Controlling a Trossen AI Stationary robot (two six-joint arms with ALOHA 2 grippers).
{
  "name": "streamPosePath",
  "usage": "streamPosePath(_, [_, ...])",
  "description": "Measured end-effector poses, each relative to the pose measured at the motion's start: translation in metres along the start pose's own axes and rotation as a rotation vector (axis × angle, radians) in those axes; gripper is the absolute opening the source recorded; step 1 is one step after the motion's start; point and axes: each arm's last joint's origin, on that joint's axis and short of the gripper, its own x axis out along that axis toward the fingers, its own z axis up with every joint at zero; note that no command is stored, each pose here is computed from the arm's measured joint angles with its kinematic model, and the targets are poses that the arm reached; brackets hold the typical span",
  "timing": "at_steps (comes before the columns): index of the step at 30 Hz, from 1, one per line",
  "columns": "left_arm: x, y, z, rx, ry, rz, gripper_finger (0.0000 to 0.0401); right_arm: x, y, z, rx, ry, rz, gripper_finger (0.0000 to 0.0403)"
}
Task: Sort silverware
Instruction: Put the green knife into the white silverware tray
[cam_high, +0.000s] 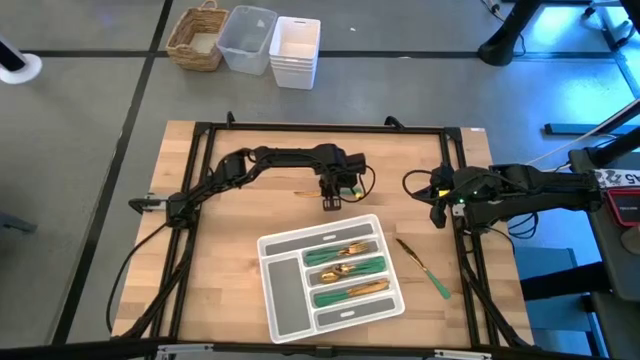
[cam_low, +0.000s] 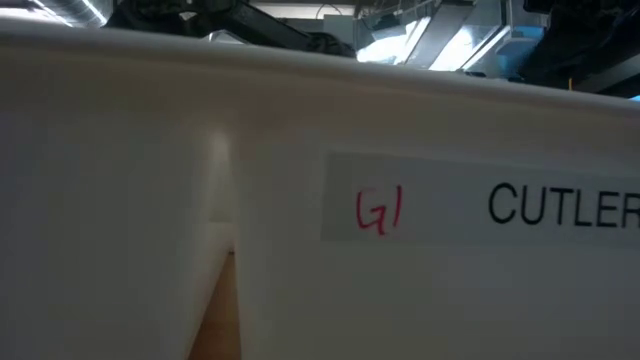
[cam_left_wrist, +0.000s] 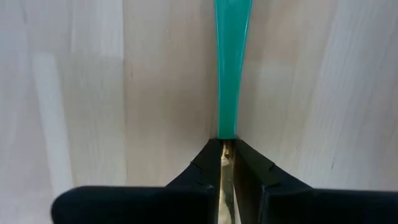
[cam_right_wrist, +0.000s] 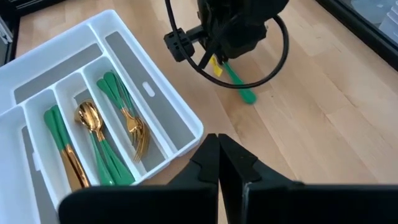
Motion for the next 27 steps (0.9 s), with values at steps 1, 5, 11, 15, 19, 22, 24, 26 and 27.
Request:
streamPosePath(1, [-0.002,0.000,0.002,0.000,-0.009,0.000,0.0015,0.000,0.000,0.000,0.000,0.000,0.000,0.0001])
streamPosePath(5, [-0.010,0.001,0.007,-0.002,-0.045,-0.017,0.0006,0.000,0.000,0.000,0.000,0.000,0.001,0.0001])
streamPosePath(11, [-0.021,0.001,0.012,0.000,-0.085,-0.044,0.0001,0.000,0.000,0.000,0.000,0.000,0.001,0.0001])
streamPosePath(15, [-0.025,0.001,0.010,-0.004,-0.083,-0.045,0.0001,0.000,0.000,0.000,0.000,0.001,0.001,0.0001])
streamPosePath(19, [-0.025,0.000,0.007,0.001,-0.049,-0.050,0.0001,0.000,0.000,0.000,0.000,0.001,0.001,0.0001])
streamPosePath(22, [-0.025,0.000,0.005,0.002,-0.026,-0.053,0.0000,0.000,0.000,0.000,0.000,0.001,0.001,0.0001])
streamPosePath(24, [-0.025,0.000,0.005,0.004,-0.028,-0.052,0.0000,0.000,0.000,0.000,0.000,0.001,0.000,0.0001])
streamPosePath(26, [-0.025,0.000,0.005,-0.007,-0.028,-0.052,0.0000,0.000,0.000,0.000,0.000,0.002,0.000,0.0001])
streamPosePath(27, [-0.025,0.000,0.005,-0.014,-0.028,-0.051,0.0002,0.000,0.000,0.000,0.000,0.001,0.000,0.0001])
